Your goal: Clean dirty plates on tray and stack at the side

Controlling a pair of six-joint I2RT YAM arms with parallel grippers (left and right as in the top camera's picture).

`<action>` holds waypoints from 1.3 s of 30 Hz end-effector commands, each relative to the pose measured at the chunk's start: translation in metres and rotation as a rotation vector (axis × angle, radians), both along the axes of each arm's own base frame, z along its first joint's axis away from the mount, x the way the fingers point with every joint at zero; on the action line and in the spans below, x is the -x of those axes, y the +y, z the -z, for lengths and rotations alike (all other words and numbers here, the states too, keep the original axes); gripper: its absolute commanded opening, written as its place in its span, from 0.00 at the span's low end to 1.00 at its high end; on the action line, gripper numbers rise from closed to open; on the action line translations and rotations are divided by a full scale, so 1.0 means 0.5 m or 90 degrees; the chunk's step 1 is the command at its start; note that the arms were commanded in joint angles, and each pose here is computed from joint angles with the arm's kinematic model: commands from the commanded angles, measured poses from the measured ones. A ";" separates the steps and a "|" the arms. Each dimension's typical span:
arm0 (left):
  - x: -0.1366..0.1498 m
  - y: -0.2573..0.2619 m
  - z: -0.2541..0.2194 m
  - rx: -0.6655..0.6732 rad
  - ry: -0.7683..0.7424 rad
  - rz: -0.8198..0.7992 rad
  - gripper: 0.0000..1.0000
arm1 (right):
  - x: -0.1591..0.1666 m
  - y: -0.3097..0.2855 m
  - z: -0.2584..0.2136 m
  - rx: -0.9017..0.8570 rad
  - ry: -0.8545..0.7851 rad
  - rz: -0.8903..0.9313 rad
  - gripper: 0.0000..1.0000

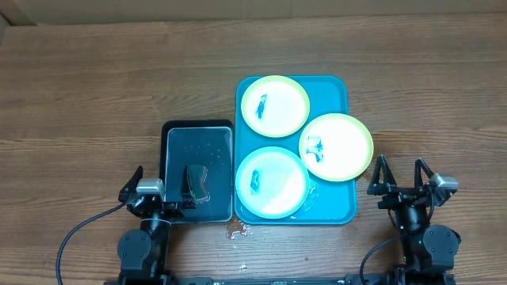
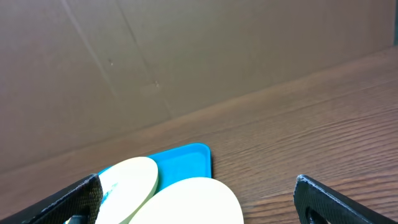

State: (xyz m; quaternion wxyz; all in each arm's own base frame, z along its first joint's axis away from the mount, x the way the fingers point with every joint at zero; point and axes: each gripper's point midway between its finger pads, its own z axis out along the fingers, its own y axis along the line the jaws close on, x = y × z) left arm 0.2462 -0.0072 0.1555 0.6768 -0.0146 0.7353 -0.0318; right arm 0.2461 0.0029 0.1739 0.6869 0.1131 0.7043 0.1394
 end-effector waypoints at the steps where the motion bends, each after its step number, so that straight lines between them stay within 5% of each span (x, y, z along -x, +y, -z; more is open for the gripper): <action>1: 0.000 0.000 -0.001 -0.007 -0.003 0.000 1.00 | 0.000 -0.001 0.005 0.002 -0.001 0.002 1.00; 22: 0.000 0.000 -0.001 -0.009 -0.003 0.000 1.00 | 0.000 -0.001 0.005 0.002 -0.001 0.002 1.00; 31: 0.000 0.028 -0.007 -0.122 -0.009 -0.042 1.00 | 0.000 0.001 0.000 0.000 -0.007 0.000 1.00; 35: 0.000 -0.006 -0.015 -0.102 -0.026 0.018 1.00 | 0.001 0.019 -0.001 -0.019 -0.007 -0.034 1.00; 39: 0.020 -0.109 -0.048 -0.080 -0.080 0.208 1.00 | 0.014 0.077 -0.052 -0.109 -0.057 -0.146 1.00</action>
